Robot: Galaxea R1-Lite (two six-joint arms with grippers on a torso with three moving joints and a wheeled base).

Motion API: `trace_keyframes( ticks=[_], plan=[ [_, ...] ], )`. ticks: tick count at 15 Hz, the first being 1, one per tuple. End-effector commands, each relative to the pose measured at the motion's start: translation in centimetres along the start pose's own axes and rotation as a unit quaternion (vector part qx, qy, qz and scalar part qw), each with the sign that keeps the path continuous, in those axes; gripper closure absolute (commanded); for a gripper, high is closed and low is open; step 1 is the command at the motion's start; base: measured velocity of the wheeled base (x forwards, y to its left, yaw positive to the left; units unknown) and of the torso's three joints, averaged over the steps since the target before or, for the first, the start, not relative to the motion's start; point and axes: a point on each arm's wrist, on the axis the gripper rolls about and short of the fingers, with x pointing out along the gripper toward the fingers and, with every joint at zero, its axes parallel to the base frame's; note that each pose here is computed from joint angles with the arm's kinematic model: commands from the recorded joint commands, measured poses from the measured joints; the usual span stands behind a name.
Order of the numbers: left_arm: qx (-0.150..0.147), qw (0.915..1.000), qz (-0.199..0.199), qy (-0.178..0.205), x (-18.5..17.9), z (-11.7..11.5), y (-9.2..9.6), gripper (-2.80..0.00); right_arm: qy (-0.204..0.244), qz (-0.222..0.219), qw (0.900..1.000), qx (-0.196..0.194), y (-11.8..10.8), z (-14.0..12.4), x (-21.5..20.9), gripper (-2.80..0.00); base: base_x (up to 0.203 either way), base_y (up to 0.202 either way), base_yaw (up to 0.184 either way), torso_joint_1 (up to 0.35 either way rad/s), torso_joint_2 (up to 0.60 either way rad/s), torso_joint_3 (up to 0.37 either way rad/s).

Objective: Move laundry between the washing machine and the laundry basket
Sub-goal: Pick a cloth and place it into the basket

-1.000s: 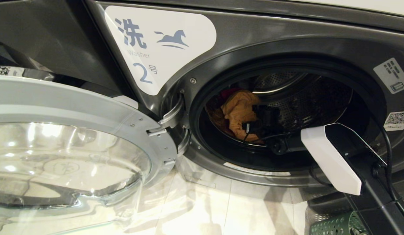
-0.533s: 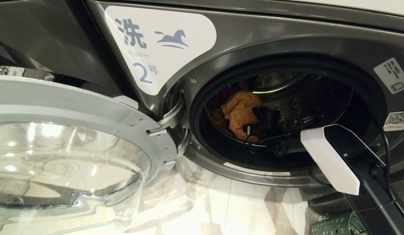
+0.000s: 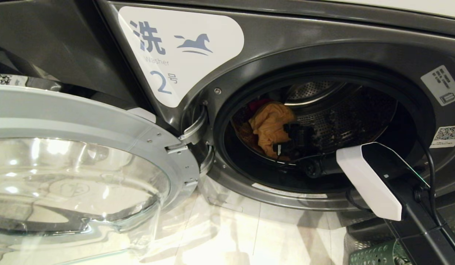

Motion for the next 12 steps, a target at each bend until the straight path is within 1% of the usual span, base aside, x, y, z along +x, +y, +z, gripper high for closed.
trace_keyframes(
  ticks=[1,5,6,8,12],
  plan=[
    [0.000,0.9998,-0.001,0.020,0.22,-1.13,-0.05,0.00,-0.001,0.000,1.000,0.000,0.00,0.00,0.01,-2.80,0.000,0.000,0.000,0.000,0.00,0.000],
    [0.000,0.9998,-0.001,0.020,0.22,-1.13,-0.05,0.00,0.002,0.003,1.000,-0.001,0.10,-0.29,0.08,-2.80,0.000,0.000,0.000,0.000,0.00,0.000],
    [0.000,0.9998,-0.001,0.020,0.22,-1.13,-0.05,0.00,0.004,0.003,1.000,-0.003,0.12,-0.50,0.14,0.00,0.000,0.000,0.000,0.000,0.00,0.000],
    [0.000,0.9998,-0.001,0.020,0.22,-1.13,-0.05,0.00,0.007,0.011,1.000,-0.003,0.16,-0.75,0.22,0.00,0.000,0.000,0.000,0.000,0.00,0.000],
    [0.000,0.9998,-0.001,0.020,0.22,-1.13,-0.05,0.00,0.006,0.011,1.000,-0.002,0.12,-0.79,0.26,0.00,0.000,0.000,0.000,0.000,0.00,0.000]
  ],
)
